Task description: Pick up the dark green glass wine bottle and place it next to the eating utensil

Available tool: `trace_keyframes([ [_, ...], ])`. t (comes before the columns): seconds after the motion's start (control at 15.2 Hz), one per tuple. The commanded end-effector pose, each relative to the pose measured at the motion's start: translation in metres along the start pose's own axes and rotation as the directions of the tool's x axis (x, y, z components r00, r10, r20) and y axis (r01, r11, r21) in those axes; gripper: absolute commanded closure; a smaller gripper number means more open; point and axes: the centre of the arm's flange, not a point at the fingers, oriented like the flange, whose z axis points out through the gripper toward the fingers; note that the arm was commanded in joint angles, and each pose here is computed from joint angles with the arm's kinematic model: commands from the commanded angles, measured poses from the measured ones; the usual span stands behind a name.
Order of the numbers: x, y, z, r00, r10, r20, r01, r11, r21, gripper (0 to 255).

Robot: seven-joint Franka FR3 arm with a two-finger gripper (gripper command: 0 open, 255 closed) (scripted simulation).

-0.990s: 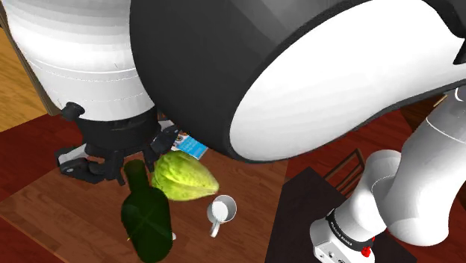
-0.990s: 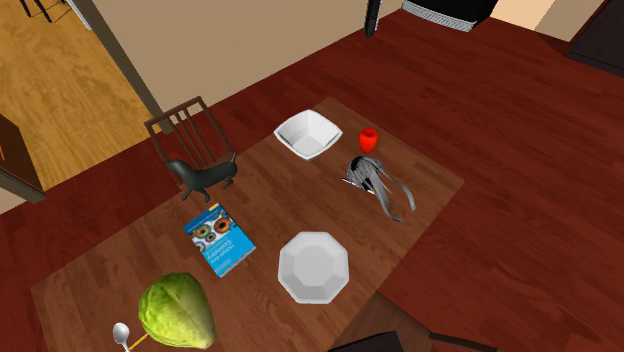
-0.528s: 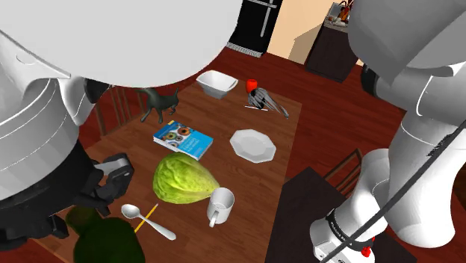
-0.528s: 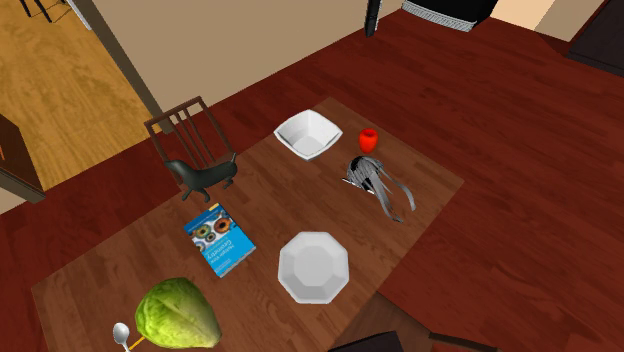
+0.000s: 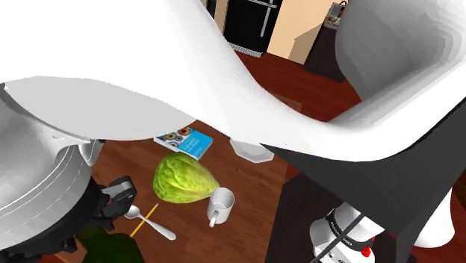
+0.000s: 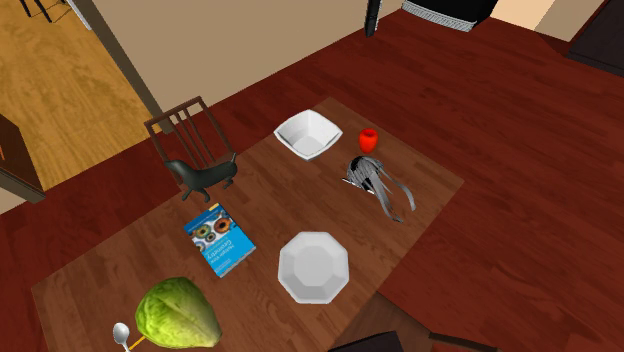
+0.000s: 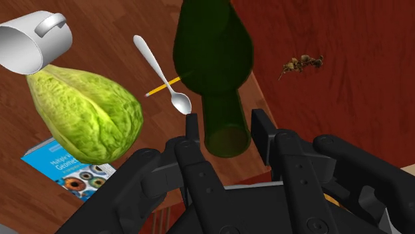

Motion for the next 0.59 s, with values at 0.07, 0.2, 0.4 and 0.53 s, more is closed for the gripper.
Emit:
trace_keyframes([
  [0.07,-0.003,-0.002,0.016,1.000,0.000,0.000,0.000,1.000,0.001,255],
  [0.2,-0.005,-0.002,0.026,1.000,0.000,0.000,0.000,1.000,0.001,255],
  [0.4,-0.005,-0.002,0.026,1.000,0.000,0.000,0.000,1.000,0.001,255],
  [0.53,-0.005,-0.002,0.026,1.000,0.000,0.000,0.000,1.000,0.001,255],
])
